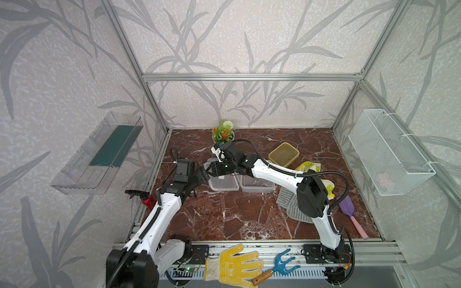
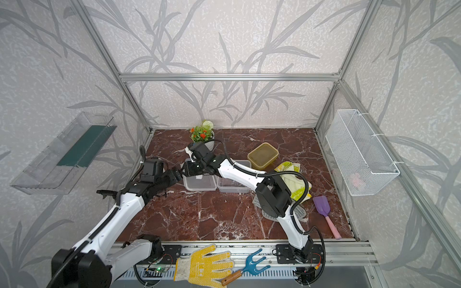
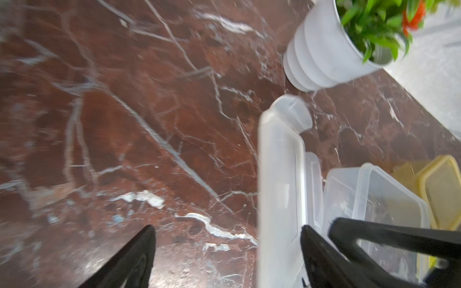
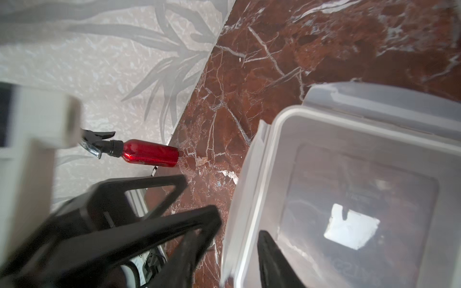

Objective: Wipe the insides of the lunch boxes
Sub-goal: Place the lid at the center of the board, then pick up the cleaning item at the center of the board.

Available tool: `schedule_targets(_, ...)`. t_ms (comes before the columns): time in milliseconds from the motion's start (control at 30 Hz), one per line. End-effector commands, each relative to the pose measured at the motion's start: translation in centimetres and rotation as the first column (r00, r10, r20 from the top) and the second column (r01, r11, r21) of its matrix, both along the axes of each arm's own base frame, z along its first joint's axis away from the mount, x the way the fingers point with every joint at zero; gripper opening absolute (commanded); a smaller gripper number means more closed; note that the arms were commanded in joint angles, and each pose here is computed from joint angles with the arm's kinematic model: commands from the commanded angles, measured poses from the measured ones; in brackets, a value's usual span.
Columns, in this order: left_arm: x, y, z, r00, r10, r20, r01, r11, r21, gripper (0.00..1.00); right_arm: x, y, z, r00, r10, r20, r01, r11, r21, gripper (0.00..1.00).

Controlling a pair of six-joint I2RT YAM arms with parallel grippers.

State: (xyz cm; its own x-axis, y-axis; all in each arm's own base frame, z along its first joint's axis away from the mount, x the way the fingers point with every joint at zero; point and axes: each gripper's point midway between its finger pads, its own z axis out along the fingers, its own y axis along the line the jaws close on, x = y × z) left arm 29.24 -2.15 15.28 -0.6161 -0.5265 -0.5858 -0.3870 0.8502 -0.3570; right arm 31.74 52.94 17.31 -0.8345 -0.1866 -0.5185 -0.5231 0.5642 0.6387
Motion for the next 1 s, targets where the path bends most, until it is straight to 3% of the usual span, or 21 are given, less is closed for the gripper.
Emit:
schedule_targets(0, -2.0, 3.7, 2.7, 0.984, 0.159, 0.076, -0.167, 0.979, 0.113, 0.9, -1.1, 1.3, -0.4, 0.999, 0.038, -0.011, -0.038, 0.999, -0.012, 0.48)
schedule_targets(133, -3.4, 5.1, 5.3, 0.976, 0.182, 0.119, -0.201, 0.964, 0.172, 0.92, -1.7, 2.7, 1.6, 0.996, 0.086, 0.024, -0.087, 0.996, 0.022, 0.62)
schedule_targets(233, -1.8, 2.6, 5.7, 0.991, 0.035, 0.13, -0.053, 0.99, 0.133, 0.9, -1.3, 0.9, 3.9, 0.991, 0.075, 0.115, -0.072, 0.997, -0.033, 0.64)
schedule_targets(333, -0.5, 0.5, 5.0, 0.995, -0.03, 0.097, 0.022, 0.996, 0.082, 0.83, 0.3, -4.4, 4.6, 0.981, -0.011, 0.191, 0.038, 0.989, -0.141, 0.67)
schedule_targets(467, 1.1, -3.6, 4.3, 0.985, -0.149, 0.087, 0.137, 0.981, 0.134, 0.83, 1.9, -13.0, 4.7, 0.961, -0.117, 0.252, 0.174, 0.96, -0.218, 0.69)
schedule_targets(700, 5.1, -13.0, 1.2, 0.925, -0.379, -0.041, 0.378, 0.901, 0.21, 0.8, 2.2, -27.6, 3.0, 0.868, -0.301, 0.394, 0.45, 0.814, -0.369, 0.73)
schedule_targets(833, 6.6, -17.6, -1.4, 0.867, -0.48, -0.133, 0.498, 0.843, 0.204, 0.77, 1.6, -34.8, 0.4, 0.836, -0.412, 0.362, 0.542, 0.722, -0.431, 0.69)
schedule_targets(967, 7.3, -19.8, -3.4, 0.849, -0.498, -0.178, 0.527, 0.824, 0.206, 0.77, -0.5, -40.4, -1.5, 0.779, -0.548, 0.304, 0.625, 0.642, -0.444, 0.73)
